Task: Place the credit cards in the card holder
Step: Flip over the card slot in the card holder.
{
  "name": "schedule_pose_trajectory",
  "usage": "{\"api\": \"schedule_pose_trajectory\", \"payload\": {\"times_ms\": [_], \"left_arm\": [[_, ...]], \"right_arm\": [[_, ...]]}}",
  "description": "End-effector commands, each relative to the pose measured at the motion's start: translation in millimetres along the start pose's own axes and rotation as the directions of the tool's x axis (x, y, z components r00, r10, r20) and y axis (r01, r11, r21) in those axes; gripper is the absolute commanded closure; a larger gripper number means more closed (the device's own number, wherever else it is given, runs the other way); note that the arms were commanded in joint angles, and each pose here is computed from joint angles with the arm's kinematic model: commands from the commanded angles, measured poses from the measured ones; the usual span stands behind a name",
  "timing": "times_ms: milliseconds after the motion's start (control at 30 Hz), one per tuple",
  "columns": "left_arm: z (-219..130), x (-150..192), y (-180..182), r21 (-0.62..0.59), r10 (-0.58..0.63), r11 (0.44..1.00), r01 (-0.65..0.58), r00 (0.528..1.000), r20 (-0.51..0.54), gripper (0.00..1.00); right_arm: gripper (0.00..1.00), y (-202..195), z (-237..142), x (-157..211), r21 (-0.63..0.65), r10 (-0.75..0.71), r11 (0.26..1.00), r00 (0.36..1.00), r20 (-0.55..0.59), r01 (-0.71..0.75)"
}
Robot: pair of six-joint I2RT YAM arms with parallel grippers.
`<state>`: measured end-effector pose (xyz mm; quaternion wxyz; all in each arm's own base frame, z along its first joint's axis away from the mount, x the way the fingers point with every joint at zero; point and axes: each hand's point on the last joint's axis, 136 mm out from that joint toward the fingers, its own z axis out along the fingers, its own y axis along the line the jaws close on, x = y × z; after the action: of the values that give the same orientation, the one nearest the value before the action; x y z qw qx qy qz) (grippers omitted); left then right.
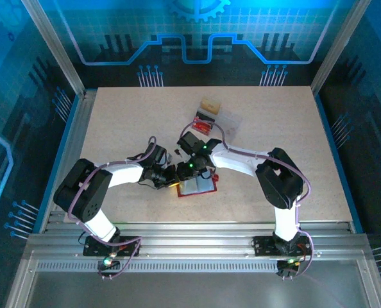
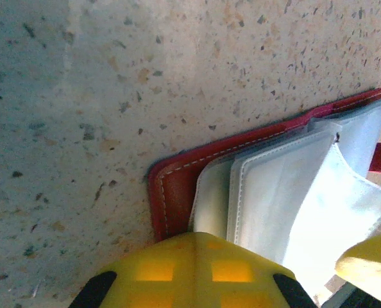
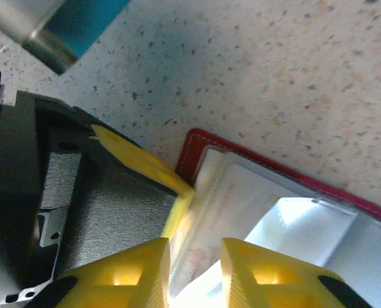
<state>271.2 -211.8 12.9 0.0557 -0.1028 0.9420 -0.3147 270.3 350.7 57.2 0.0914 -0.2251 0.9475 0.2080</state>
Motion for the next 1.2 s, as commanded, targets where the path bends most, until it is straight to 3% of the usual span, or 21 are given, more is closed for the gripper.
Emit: {"api": "schedule_pose_trajectory", "payload": {"times_ms": [0, 300, 633, 767, 967, 1100, 1167], "left_arm": [[12, 19, 32, -0.108, -0.034, 0.994, 0.028, 0.998, -0.056, 1.0], [11, 20, 27, -0.079, -0.042, 0.996, 0.037, 0.997, -0.062, 0.97], [8, 19, 27, -0.071, -0.046, 0.997, 0.042, 0.997, -0.056, 0.94], [9, 19, 27, -0.068, -0.048, 0.997, 0.044, 0.997, -0.058, 0.93], [9, 19, 27, -0.065, -0.049, 0.997, 0.045, 0.997, -0.061, 0.91], [9, 19, 25, -0.058, -0.048, 0.997, 0.044, 0.997, -0.059, 0.9], [8, 19, 25, -0.058, -0.048, 0.997, 0.045, 0.997, -0.058, 0.9]], "right_arm": [[0.69, 5, 8, 6, -0.096, 0.06, 0.993, 0.998, -0.019, -0.061], [0.53, 32, -11, -1, -0.341, 0.084, 0.938, 0.996, 0.04, -0.065], [0.4, 50, -47, -12, -0.415, 0.039, 0.91, 0.996, 0.082, -0.001], [0.38, 43, -64, -11, -0.358, 0.023, 0.934, 0.992, 0.123, 0.023], [0.33, -3, -88, -1, -0.133, 0.048, 0.991, 0.978, 0.201, -0.021], [0.33, -28, -83, 14, -0.06, 0.091, 0.995, 0.98, 0.177, -0.082], [0.36, -54, -76, 23, 0.05, 0.129, 0.989, 0.978, 0.164, -0.139]]}}
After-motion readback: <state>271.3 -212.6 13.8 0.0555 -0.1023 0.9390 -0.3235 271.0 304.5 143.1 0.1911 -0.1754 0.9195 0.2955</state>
